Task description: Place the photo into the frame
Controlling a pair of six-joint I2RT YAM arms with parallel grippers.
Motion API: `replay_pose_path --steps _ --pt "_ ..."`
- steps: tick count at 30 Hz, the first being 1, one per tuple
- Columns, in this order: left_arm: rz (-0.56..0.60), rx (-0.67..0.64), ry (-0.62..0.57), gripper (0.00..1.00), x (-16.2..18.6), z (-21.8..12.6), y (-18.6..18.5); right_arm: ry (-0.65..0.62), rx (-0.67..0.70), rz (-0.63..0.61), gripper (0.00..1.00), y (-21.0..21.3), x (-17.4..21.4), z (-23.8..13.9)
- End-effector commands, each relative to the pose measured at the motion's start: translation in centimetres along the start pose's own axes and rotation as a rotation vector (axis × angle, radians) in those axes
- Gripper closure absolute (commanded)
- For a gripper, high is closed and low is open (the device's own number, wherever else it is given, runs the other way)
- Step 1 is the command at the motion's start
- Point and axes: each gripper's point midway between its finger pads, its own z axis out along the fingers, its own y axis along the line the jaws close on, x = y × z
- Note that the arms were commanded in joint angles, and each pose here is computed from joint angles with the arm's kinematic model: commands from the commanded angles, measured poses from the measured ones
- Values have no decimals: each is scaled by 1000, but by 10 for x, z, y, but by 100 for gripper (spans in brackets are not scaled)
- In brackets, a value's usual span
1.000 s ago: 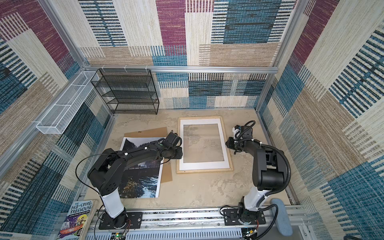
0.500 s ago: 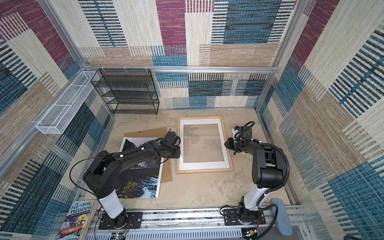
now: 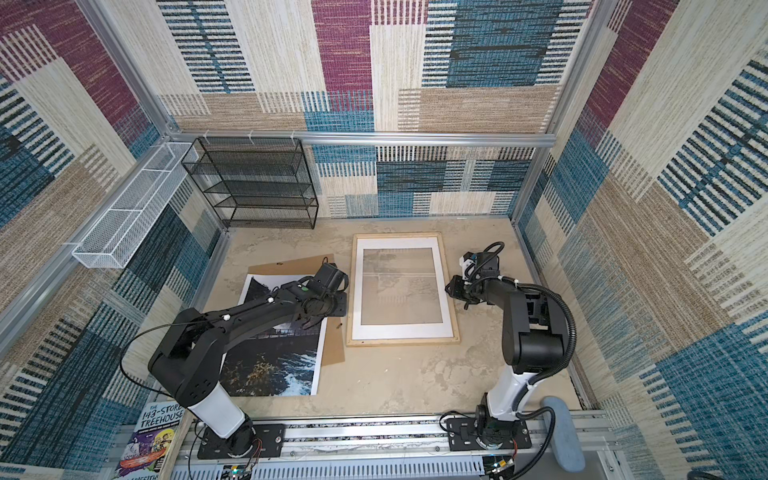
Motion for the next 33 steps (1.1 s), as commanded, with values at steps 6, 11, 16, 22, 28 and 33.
replay_pose_path --steps 6,11,16,22,28,33 --pt "9 -218 10 49 10 -11 53 -89 5 -20 32 12 -23 -24" --pt "-88 -202 -26 50 18 -16 78 -162 -94 -41 22 46 -40 -48" --pt "-190 -148 -71 50 28 -23 97 -230 -214 -76 20 94 -53 -69" --pt "-240 -139 -49 50 49 -25 111 -220 -335 -107 9 158 -54 -57" --pt "-274 -114 -29 50 63 -22 114 -154 -420 -107 6 230 -36 -13" --pt "-290 -94 -32 51 68 -18 113 -64 -452 -144 4 286 -4 30"
